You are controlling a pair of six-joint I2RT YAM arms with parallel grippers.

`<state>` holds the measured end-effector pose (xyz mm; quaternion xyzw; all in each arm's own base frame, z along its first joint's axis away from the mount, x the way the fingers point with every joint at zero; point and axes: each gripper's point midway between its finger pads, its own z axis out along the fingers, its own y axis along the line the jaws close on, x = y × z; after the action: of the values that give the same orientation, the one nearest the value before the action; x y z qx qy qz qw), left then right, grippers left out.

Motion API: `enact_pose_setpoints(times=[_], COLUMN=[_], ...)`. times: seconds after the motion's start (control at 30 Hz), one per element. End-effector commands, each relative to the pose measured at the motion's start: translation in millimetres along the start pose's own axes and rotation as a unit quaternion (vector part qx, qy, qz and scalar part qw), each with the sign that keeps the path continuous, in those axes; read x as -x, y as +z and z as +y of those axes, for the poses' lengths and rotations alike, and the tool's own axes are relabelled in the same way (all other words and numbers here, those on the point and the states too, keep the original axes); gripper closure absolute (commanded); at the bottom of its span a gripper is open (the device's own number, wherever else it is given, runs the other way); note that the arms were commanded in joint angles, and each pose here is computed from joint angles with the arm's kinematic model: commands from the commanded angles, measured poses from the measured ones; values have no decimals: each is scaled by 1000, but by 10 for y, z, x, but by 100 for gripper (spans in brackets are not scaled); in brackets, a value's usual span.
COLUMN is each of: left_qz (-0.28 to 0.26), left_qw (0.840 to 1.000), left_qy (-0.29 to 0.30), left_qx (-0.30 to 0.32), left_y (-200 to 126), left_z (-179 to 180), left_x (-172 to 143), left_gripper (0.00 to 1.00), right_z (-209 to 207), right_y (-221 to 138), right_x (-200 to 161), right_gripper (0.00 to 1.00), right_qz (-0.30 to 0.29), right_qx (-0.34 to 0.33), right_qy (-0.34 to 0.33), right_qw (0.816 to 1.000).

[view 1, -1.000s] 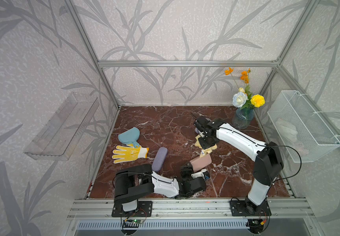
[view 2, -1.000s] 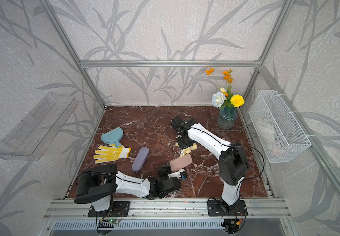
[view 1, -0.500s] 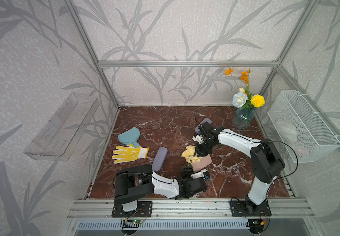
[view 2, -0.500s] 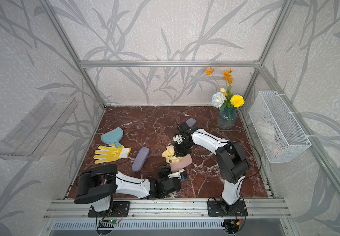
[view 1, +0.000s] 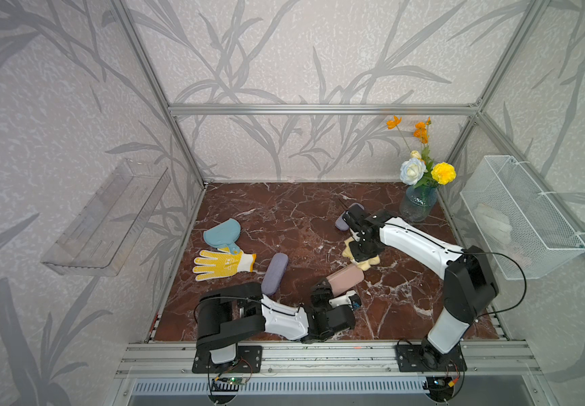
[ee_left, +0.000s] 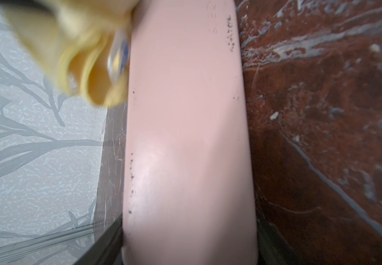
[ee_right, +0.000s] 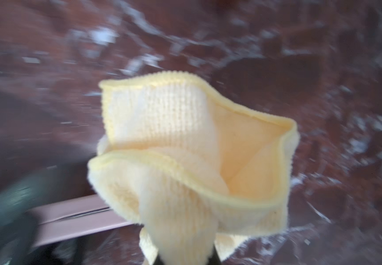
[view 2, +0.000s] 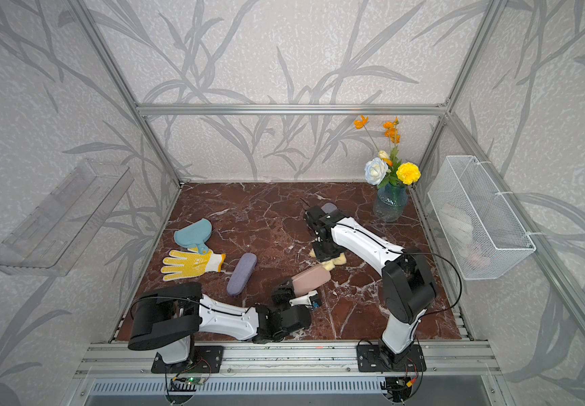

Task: Wipe the eyeglass case
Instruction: Wipe the dirt from the eyeglass case.

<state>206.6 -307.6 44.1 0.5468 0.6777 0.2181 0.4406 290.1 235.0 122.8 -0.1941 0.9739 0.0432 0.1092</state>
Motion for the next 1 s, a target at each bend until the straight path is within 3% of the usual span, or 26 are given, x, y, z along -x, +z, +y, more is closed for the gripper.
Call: enact_pose_setpoints(times=[0.0, 0.07, 0.2, 0.37, 0.57, 0.67, 0.73, 0.97], left_qz=[12, 13, 13, 13, 16, 9, 2, 9], left_qw=[1000, 1000, 1000, 1000, 1000, 999, 996, 982], left_qy=[-4, -7, -10, -8, -13, -19, -21, -68], left_qx=[12, 12, 8, 1, -10, -47, -84, -179], left_y=[19, 18, 14, 19, 32, 46, 51, 92], left_z=[47, 49, 42, 2, -64, -199, -314, -413], left_x=[-3, -9, -13, -31, -89, -73, -54, -121], left_gripper=[100, 100, 100, 100, 100, 100, 100, 100], right_z=[701, 863, 464, -562, -1316, -1345, -1250, -808], right_y=[23, 112, 416, 659, 448, 241, 276, 786], right_x=[-250, -352, -563, -862, -831, -522, -364, -349], right_gripper=[100, 100, 100, 100, 100, 100, 100, 100], right_qz=[67, 89, 129, 157, 122, 36, 12, 116], right_qx=[187, 251, 238, 82, -95, -95, -74, -60], right_qy=[11, 42, 111, 165, 154, 154, 130, -19], right_qw=[980, 963, 956, 970, 976, 983, 989, 991])
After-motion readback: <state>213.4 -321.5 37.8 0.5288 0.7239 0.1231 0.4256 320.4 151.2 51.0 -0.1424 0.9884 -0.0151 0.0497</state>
